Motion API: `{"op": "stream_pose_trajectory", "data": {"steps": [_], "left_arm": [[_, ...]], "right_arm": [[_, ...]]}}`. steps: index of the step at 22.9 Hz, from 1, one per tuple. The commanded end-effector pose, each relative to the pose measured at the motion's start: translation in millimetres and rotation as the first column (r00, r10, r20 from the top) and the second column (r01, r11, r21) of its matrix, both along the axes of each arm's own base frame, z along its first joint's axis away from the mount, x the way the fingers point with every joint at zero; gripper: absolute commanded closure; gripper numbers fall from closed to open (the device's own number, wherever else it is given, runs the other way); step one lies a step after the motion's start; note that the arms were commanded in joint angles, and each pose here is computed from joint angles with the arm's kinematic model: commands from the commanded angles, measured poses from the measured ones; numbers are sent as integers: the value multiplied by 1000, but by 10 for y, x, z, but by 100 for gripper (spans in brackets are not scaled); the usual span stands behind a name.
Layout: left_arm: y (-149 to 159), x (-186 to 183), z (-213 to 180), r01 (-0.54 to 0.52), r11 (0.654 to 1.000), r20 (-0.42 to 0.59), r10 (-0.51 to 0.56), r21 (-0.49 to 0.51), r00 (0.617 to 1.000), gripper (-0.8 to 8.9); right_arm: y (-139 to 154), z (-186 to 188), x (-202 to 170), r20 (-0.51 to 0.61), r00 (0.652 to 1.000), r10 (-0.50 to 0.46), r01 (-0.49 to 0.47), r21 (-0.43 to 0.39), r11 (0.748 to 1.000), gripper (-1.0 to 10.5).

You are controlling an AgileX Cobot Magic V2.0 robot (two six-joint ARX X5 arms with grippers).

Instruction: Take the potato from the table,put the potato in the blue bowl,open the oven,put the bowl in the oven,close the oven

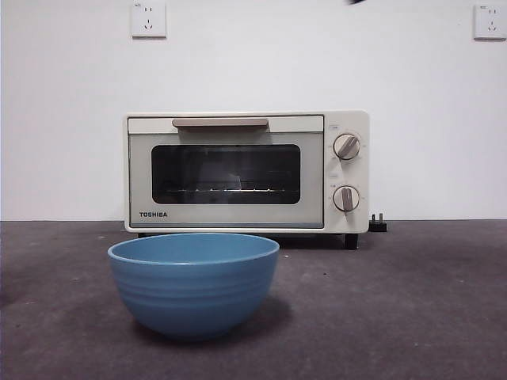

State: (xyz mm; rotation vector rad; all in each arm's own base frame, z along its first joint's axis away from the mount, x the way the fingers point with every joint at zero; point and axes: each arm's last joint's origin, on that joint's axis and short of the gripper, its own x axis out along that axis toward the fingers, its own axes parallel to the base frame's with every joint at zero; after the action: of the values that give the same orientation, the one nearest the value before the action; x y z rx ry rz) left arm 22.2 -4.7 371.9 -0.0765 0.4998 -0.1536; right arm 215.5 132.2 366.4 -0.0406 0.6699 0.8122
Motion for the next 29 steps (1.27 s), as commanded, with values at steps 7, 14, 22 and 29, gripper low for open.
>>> {"op": "stream_pose_trajectory", "data": {"steps": [7, 14, 22, 29], "left_arm": [[16, -23, -3, -40, 999, -12, 40, 37, 999, 820], [84, -118, 196, -241, 960, 81, 231, 142, 969, 820], [98, -130, 408, -281, 944, 122, 262, 173, 957, 820], [75, 66, 384, -208, 964, 25, 207, 166, 978, 820]], "right_arm": [[953, 16, 192, -11, 970, 242, -242, -36, 970, 946], [1926, -287, 146, -45, 894, 446, -448, -94, 889, 828], [2817, -919, -96, -34, 806, 591, -576, -269, 771, 138], [3159, -1401, -118, 56, 800, 598, -542, -359, 759, 127]]}}
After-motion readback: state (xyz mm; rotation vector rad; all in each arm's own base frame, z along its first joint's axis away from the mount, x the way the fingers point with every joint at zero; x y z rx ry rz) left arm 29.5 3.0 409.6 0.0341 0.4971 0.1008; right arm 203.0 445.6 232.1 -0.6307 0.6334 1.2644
